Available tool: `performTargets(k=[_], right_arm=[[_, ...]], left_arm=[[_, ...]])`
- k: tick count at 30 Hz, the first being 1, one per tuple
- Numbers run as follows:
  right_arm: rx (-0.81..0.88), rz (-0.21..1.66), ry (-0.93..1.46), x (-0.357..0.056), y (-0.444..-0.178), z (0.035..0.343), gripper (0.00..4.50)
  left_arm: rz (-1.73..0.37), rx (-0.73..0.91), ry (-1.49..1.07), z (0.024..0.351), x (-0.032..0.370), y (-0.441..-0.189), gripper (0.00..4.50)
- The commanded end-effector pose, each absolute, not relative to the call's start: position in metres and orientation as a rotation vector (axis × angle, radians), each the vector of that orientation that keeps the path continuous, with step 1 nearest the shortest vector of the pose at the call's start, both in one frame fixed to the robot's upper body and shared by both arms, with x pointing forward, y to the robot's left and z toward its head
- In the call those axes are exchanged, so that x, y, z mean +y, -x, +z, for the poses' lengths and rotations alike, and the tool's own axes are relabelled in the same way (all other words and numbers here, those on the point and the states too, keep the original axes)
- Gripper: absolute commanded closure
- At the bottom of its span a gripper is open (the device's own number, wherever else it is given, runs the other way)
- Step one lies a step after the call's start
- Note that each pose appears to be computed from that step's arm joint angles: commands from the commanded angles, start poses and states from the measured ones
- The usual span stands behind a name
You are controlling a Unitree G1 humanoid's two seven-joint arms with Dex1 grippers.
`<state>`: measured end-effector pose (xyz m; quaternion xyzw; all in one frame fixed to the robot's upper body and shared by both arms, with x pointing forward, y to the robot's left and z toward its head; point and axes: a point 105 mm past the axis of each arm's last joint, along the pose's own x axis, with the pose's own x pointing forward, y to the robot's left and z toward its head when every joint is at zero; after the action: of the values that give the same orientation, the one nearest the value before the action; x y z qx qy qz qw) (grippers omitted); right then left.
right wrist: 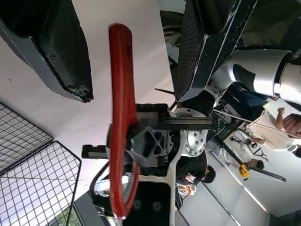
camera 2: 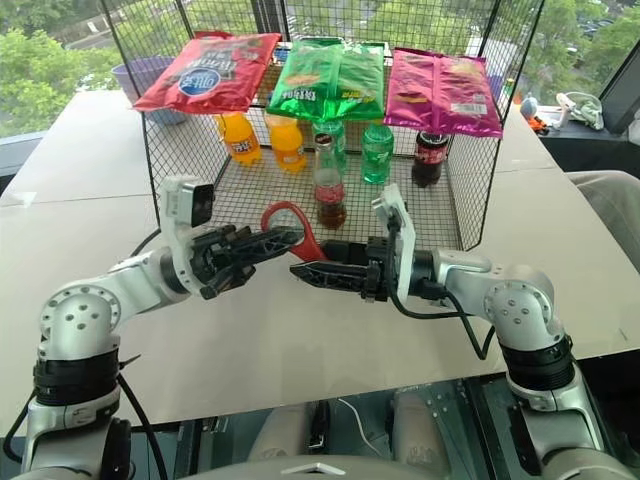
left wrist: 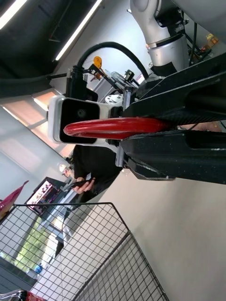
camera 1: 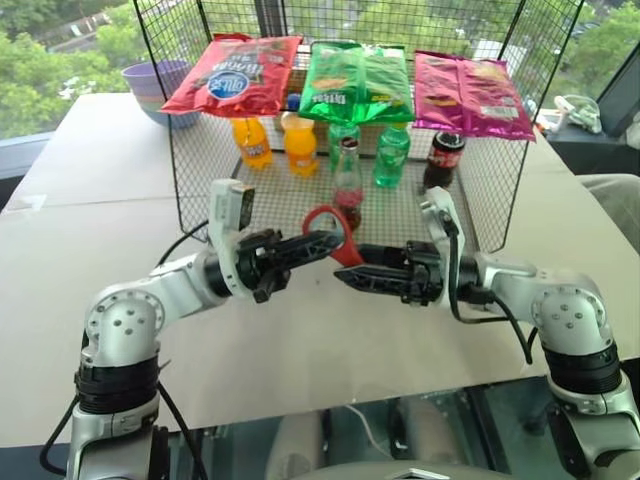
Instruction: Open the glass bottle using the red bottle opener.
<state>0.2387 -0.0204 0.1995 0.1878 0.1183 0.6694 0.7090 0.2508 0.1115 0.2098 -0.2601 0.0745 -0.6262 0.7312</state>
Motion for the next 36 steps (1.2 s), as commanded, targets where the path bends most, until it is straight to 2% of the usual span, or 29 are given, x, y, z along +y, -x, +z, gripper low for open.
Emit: performTargets(k=[1,3,6,8,9,10,21,22,23,25,36], right_arm=[[0.249,1.522,-0.402,-0.019,-0.235,0.205,1.69],[0.253,1.527,-0.400,-0.019,-0.235,0.205,1.69],[0.260,1.535,-0.396,-0.018,-0.234,0.204,2.50],[0.262,1.537,-0.393,-0.017,-0.234,0.204,3.59],[0.261,1.535,-0.392,-0.017,-0.235,0.203,3.93],[0.262,1.534,-0.392,-0.016,-0.235,0.203,4.46],[0.276,1.527,-0.397,-0.017,-0.236,0.200,4.46],[0.271,1.518,-0.396,-0.017,-0.238,0.200,3.60],[0.264,1.509,-0.392,-0.017,-0.239,0.201,3.33],[0.261,1.508,-0.396,-0.018,-0.240,0.202,2.46],[0.267,1.523,-0.395,-0.016,-0.236,0.201,2.46]], left_arm=[[-1.418,0.133,0.529,0.216,0.109,-0.244,4.50],[-1.420,0.133,0.525,0.215,0.109,-0.244,4.50],[-1.422,0.132,0.514,0.214,0.109,-0.244,4.50],[-1.426,0.131,0.505,0.213,0.109,-0.243,4.50],[-1.428,0.131,0.501,0.213,0.108,-0.243,4.50],[-1.432,0.132,0.498,0.212,0.108,-0.242,4.50],[-1.458,0.138,0.473,0.207,0.109,-0.237,4.50],[-1.457,0.137,0.472,0.207,0.109,-0.237,4.50],[-1.457,0.137,0.471,0.206,0.110,-0.237,4.50],[-1.455,0.138,0.469,0.205,0.110,-0.238,4.50],[-1.446,0.127,0.466,0.205,0.111,-0.239,4.50]])
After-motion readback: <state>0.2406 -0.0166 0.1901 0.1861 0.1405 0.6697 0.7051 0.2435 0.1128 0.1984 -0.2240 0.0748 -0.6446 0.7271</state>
